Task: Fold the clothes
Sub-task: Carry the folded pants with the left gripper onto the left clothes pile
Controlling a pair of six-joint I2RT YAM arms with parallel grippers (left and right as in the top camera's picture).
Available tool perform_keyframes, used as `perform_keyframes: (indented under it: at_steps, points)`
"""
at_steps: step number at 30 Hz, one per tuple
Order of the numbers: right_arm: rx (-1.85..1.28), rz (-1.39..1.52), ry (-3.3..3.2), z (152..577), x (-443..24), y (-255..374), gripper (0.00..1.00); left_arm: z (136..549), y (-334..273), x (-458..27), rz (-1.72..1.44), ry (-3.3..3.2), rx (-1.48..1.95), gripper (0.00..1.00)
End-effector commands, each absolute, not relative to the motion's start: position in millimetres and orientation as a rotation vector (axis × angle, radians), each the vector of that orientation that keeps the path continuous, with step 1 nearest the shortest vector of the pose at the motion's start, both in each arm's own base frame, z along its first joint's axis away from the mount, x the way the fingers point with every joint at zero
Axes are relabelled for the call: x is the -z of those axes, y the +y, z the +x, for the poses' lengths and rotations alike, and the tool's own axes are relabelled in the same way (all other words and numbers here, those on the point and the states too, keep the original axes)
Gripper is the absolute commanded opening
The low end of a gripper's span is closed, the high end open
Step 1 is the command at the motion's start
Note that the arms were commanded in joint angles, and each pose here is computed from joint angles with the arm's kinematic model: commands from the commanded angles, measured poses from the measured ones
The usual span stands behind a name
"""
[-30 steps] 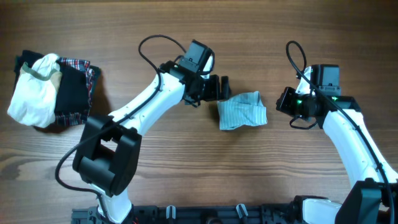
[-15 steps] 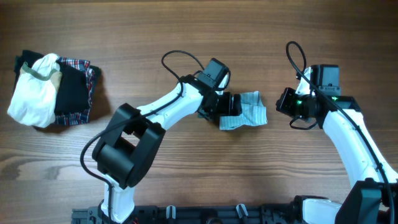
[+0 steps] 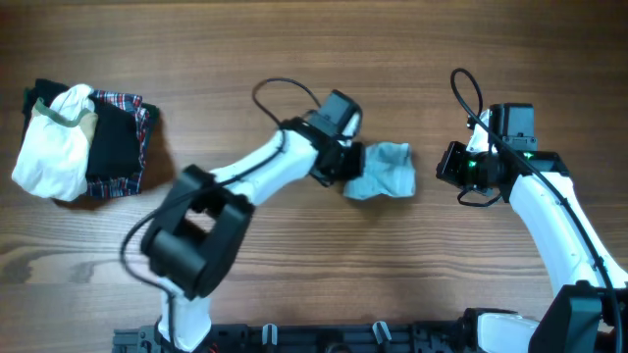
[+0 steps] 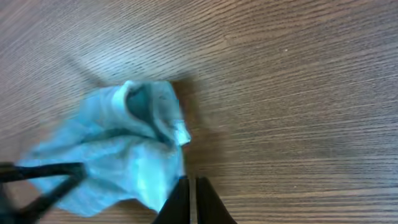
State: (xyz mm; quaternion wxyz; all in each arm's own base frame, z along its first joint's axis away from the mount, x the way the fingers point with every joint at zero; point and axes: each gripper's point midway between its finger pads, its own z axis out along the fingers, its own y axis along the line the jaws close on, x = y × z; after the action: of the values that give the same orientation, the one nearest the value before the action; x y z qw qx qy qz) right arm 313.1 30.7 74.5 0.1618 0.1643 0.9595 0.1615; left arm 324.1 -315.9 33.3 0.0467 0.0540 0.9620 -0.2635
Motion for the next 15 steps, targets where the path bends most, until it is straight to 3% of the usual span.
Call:
perform_keyframes:
  at_steps: [1, 7, 12, 15]
  points:
    - [-0.434, 0.471, 2.711, 318, -82, 26, 0.05, 370, -269, -128, 0.045, 2.688, 0.871, 0.04]
    - [-0.435, 0.473, 2.710, 318, -82, 26, 0.05, 413, -137, -241, -0.265, 2.349, 0.824, 0.04]
    - [-0.440, 0.474, 2.713, 317, -82, 27, 0.05, 431, -10, -257, -0.570, 2.200, 0.676, 0.04]
    - [-0.439, 0.474, 2.716, 317, -82, 27, 0.05, 437, 52, -264, -0.599, 2.113, 0.618, 0.04]
